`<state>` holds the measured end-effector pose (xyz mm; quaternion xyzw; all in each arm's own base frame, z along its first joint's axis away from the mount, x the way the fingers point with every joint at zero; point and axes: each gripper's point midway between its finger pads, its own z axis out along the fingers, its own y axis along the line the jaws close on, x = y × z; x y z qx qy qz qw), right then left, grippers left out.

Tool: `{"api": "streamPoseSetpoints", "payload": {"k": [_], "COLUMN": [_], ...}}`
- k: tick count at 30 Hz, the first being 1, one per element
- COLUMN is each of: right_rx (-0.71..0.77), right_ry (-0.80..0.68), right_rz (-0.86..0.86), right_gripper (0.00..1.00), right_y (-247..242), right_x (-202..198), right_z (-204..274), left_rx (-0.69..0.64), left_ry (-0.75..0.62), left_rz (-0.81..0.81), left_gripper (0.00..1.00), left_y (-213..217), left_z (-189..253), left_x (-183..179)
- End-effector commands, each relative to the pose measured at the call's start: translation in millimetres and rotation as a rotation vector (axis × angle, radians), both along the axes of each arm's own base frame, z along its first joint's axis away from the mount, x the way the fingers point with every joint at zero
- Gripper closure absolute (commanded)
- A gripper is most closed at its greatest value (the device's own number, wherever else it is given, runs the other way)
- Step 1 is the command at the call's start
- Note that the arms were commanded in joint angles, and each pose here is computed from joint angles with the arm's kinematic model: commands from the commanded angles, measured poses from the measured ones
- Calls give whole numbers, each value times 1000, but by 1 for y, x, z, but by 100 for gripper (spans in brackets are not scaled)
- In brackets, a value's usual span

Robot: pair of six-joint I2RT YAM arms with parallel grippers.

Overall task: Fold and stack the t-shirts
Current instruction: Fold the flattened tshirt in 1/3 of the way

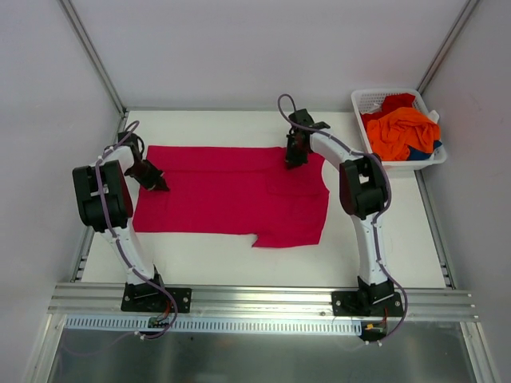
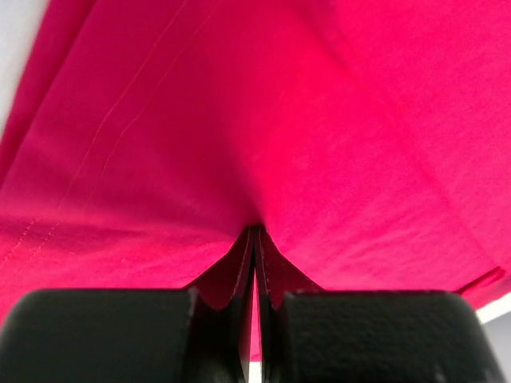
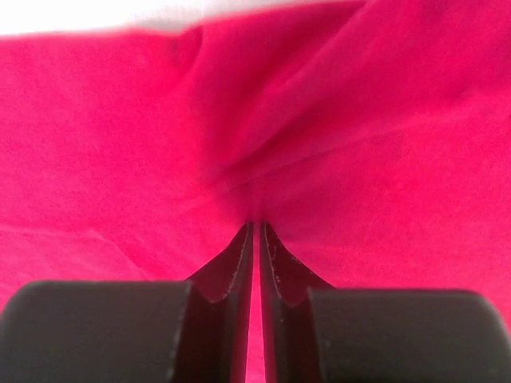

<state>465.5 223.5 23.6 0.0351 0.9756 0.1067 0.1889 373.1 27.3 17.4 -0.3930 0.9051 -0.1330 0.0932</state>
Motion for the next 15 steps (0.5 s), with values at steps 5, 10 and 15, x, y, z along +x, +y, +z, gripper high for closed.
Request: {"api": "streamPoseSetpoints", "payload": {"k": [5, 10, 15], "right_rx": [20, 40, 81], "right_ry": [66, 67, 40], "right_rz": [-51, -77, -118], "right_gripper": [90, 90, 89], "right_y": [0, -3, -12], "right_x": [12, 31, 61], "right_z": [-6, -10, -11], "left_rx": [-77, -110, -129], "left_ry": [-1, -5, -18], "left_rz": [35, 54, 72], "left_gripper": [100, 100, 100], "left_y": [-11, -12, -11], "left_z": [-2, -4, -8], "left_x": [33, 49, 71]}}
